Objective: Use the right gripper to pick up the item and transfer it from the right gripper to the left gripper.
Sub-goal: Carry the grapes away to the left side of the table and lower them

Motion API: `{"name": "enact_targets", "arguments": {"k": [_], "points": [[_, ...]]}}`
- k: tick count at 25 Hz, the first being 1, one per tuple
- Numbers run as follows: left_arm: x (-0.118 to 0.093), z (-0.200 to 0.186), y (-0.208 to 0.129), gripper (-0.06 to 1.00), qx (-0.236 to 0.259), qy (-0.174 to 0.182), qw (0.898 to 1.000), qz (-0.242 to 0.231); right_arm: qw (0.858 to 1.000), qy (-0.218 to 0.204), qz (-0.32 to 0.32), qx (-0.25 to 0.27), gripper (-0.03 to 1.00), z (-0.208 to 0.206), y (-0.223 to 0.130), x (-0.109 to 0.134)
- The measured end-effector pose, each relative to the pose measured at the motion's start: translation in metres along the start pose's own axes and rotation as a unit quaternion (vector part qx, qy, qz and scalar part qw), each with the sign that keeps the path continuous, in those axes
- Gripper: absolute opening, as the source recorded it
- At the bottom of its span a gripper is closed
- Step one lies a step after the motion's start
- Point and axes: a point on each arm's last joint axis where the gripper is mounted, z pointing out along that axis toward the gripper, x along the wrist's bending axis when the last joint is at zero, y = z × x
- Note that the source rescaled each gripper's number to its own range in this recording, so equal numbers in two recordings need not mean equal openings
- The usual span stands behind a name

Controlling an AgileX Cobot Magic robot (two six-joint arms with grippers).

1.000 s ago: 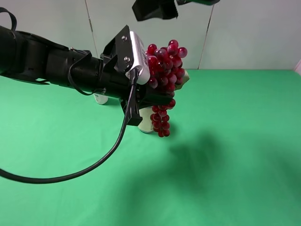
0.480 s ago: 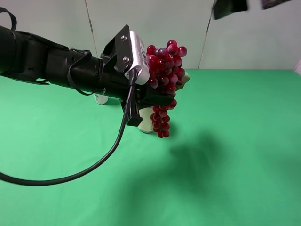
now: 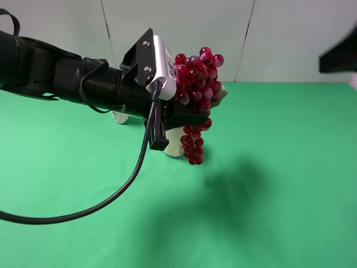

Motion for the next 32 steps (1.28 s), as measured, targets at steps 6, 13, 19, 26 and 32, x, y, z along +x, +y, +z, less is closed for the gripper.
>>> {"name": "enact_targets", "arguments": {"k": [6,13,19,26,32], "points": [[0.000,0.000,0.000,0.00,-0.002,-0.002,1.000,0.000,1.000,0.001,0.013,-0.023,1.00,-0.031,-0.063,-0.023],[0.000,0.000,0.000,0.00,-0.002,-0.003,1.000,0.000,0.999,0.001,0.001,-0.054,1.00,-0.052,-0.117,-0.042],[0.000,0.000,0.000,0.00,-0.002,-0.003,1.000,0.000,0.997,0.004,0.005,-0.072,1.00,-0.052,-0.139,-0.048],[-0.002,0.000,0.002,0.00,-0.011,-0.011,1.000,0.000,0.996,0.020,-0.011,-0.088,1.00,-0.049,-0.139,-0.045],[-0.003,0.000,0.003,0.00,-0.017,-0.017,1.000,0.001,0.996,0.033,-0.011,-0.086,1.00,-0.047,-0.140,-0.042]]}}
